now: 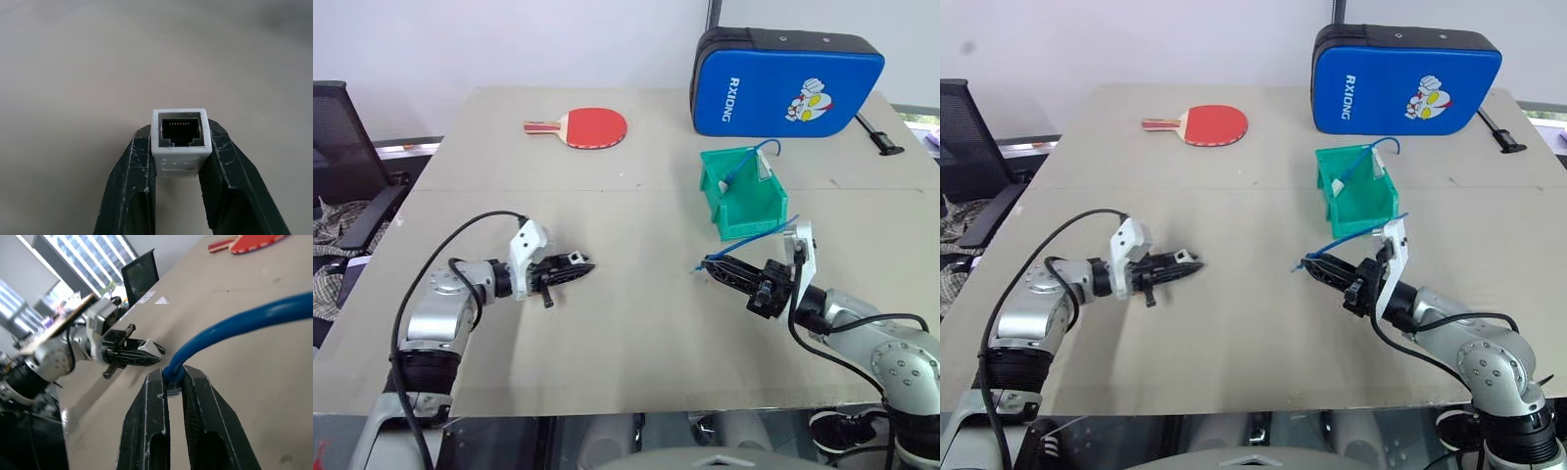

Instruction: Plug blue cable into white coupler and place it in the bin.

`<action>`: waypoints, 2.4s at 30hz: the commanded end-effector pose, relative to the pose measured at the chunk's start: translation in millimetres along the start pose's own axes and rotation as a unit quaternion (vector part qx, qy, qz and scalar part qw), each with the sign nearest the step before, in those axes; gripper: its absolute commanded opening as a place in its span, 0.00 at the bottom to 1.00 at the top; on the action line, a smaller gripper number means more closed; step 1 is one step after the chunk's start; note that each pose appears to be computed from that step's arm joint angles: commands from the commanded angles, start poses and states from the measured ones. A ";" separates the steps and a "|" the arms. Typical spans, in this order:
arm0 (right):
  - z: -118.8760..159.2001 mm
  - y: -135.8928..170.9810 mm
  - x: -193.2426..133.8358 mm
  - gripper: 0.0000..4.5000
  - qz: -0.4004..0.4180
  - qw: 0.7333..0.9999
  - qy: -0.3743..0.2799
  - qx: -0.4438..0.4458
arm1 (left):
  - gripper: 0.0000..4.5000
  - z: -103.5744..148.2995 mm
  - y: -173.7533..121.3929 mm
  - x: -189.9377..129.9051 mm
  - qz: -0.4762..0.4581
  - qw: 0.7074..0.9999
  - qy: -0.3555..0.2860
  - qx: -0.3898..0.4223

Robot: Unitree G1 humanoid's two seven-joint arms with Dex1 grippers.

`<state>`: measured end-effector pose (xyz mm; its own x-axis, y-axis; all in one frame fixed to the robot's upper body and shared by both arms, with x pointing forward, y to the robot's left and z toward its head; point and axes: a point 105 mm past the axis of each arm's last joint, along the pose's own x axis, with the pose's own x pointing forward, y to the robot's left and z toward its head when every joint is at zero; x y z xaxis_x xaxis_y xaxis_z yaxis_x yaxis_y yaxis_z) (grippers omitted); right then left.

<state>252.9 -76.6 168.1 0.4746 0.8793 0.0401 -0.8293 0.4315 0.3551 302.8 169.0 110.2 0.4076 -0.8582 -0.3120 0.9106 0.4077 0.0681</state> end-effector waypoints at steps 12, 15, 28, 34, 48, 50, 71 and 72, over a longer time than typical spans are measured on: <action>-5.1 2.2 31.6 0.00 0.035 0.990 0.054 -0.125 | 0.13 12.4 -43.9 104.4 -0.088 0.992 0.008 0.089; -11.9 1.2 29.6 0.00 0.028 0.990 0.063 -0.123 | 0.13 9.9 -44.6 111.0 -0.091 0.991 0.013 0.095; -31.8 -25.2 30.6 0.00 0.023 0.971 0.148 -0.185 | 0.13 2.7 -44.1 111.7 -0.117 0.987 0.030 0.107; -44.2 -41.7 26.3 0.00 0.033 0.946 0.212 -0.242 | 0.13 5.6 -40.8 112.2 -0.122 0.986 0.027 0.110; -46.3 -64.1 24.0 0.00 0.093 0.896 0.313 -0.302 | 0.13 9.1 -40.2 111.5 -0.132 0.984 0.025 0.120; -49.6 -64.5 28.6 0.00 0.102 0.887 0.329 -0.307 | 0.13 9.5 -40.7 111.5 -0.132 0.984 0.025 0.120; -57.8 -57.9 46.1 0.00 0.114 0.912 0.314 -0.239 | 0.45 22.9 -46.8 106.0 -0.123 0.989 -0.017 0.077; -48.3 -56.9 46.1 0.00 0.109 0.921 0.288 -0.238 | 0.53 23.8 -46.7 103.0 -0.117 0.990 -0.021 0.074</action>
<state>306.9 -40.6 119.2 0.1421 0.8697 -0.4727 -0.9870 0.0881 -0.1347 304.6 54.7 78.5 0.1700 -0.9192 -0.3553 0.9845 0.1427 0.1020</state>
